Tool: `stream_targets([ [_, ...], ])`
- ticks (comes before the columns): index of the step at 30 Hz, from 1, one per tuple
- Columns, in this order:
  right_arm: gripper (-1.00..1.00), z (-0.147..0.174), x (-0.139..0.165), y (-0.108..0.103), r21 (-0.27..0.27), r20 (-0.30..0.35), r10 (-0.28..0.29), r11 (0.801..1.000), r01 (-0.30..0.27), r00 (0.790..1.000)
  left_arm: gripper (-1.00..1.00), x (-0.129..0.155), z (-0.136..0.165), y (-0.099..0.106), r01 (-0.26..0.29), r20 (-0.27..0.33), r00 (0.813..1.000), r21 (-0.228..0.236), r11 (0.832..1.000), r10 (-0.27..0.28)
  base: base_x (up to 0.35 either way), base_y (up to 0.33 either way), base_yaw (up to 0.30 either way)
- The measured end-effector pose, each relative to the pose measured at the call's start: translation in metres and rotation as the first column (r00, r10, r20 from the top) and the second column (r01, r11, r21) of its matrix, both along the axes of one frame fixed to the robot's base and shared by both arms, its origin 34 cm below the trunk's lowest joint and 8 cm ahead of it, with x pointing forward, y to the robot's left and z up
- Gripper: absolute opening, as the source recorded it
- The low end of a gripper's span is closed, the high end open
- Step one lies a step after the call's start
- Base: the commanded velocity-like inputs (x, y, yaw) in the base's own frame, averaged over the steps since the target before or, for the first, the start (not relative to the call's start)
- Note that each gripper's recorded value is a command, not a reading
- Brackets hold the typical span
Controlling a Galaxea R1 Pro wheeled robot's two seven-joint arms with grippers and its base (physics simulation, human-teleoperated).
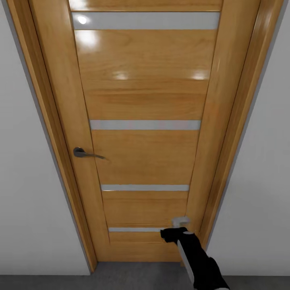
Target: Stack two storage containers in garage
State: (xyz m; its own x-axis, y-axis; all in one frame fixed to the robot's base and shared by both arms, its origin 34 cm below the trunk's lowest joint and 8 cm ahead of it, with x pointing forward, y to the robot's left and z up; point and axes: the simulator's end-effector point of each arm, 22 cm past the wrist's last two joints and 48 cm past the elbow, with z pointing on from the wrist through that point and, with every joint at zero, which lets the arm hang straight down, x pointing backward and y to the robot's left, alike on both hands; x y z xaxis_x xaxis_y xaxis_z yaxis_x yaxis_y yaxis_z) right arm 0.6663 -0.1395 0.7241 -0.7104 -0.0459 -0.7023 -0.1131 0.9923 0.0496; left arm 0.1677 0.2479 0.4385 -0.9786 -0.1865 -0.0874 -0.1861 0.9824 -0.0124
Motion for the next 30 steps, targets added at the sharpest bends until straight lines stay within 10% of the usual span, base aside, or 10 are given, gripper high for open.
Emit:
stream_targets([
  [8,1.0,0.066,0.056,-0.001,-0.004,0.123,-0.003,1.0,0.004,0.992,1.0,0.0,0.0,-0.001,0.0,0.0,1.0,-0.001,1.0,0.0,0.0,0.0,0.0],
  [22,1.0,0.072,0.061,-0.001,-0.007,0.143,-0.001,1.0,0.002,0.99,1.0,0.0,0.0,-0.002,0.001,0.0,1.0,-0.003,1.0,-0.001,0.0,0.0,0.0],
  [30,1.0,0.085,0.065,0.021,-0.145,0.211,0.114,0.986,-0.084,0.971,1.0,0.0,0.0,-0.001,0.0,0.0,1.0,-0.001,1.0,0.0,0.0,0.0,0.0],
])
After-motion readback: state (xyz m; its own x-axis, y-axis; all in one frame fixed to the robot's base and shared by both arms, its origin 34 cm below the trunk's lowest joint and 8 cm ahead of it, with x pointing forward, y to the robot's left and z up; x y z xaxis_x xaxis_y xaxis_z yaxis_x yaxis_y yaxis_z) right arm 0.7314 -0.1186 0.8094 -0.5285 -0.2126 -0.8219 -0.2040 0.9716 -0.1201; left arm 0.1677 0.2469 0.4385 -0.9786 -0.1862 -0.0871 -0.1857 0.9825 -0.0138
